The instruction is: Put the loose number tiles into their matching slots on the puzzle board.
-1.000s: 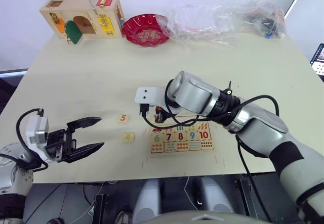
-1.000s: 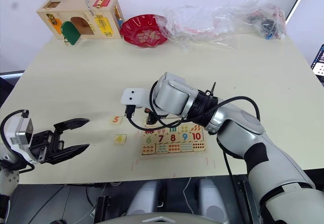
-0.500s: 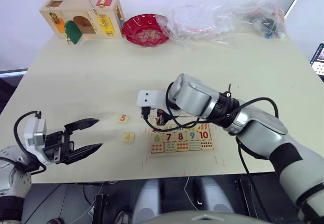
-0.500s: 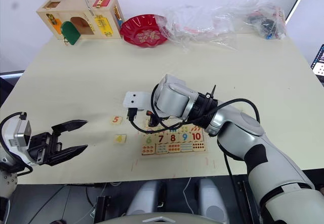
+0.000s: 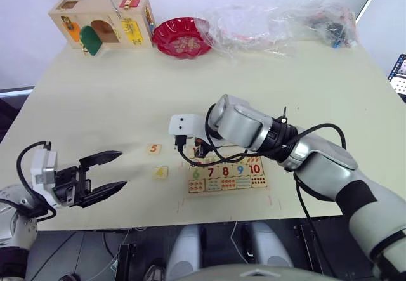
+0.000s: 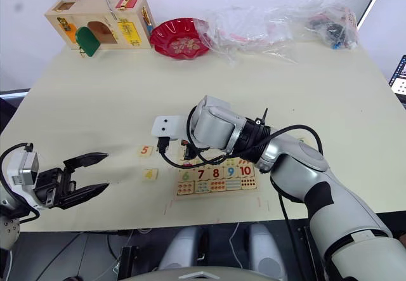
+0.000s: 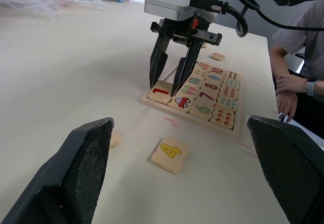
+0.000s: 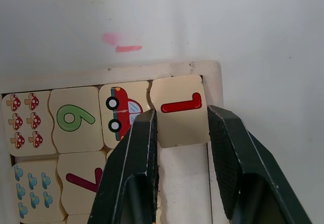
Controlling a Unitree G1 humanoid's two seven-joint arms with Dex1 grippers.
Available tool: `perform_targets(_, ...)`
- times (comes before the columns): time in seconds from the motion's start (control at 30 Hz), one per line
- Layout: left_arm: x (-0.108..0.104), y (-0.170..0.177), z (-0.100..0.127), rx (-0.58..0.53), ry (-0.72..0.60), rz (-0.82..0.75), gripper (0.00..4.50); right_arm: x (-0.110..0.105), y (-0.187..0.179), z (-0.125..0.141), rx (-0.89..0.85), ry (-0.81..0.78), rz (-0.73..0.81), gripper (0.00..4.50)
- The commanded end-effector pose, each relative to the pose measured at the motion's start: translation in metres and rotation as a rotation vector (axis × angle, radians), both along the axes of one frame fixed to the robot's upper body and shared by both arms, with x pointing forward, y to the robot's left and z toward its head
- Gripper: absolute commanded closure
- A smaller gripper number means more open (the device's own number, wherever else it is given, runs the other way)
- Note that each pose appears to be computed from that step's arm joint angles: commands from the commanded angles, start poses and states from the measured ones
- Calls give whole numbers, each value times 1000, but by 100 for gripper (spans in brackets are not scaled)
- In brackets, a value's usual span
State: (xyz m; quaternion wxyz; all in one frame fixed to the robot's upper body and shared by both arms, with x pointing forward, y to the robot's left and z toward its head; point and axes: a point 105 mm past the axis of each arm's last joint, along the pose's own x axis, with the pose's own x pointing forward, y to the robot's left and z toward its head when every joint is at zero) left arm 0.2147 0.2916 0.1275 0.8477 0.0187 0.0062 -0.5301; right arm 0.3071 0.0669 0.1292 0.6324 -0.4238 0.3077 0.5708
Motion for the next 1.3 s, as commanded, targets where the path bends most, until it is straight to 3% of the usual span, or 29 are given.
perform_targets(0.03, -4, 5, 9, 24, -40, -11, 0, -3, 5, 4, 19, -5, 27, 363)
perform_targets(1.3, -7, 7, 10, 24, -42, 1, 0, -2, 2, -3, 4, 18, 52, 363)
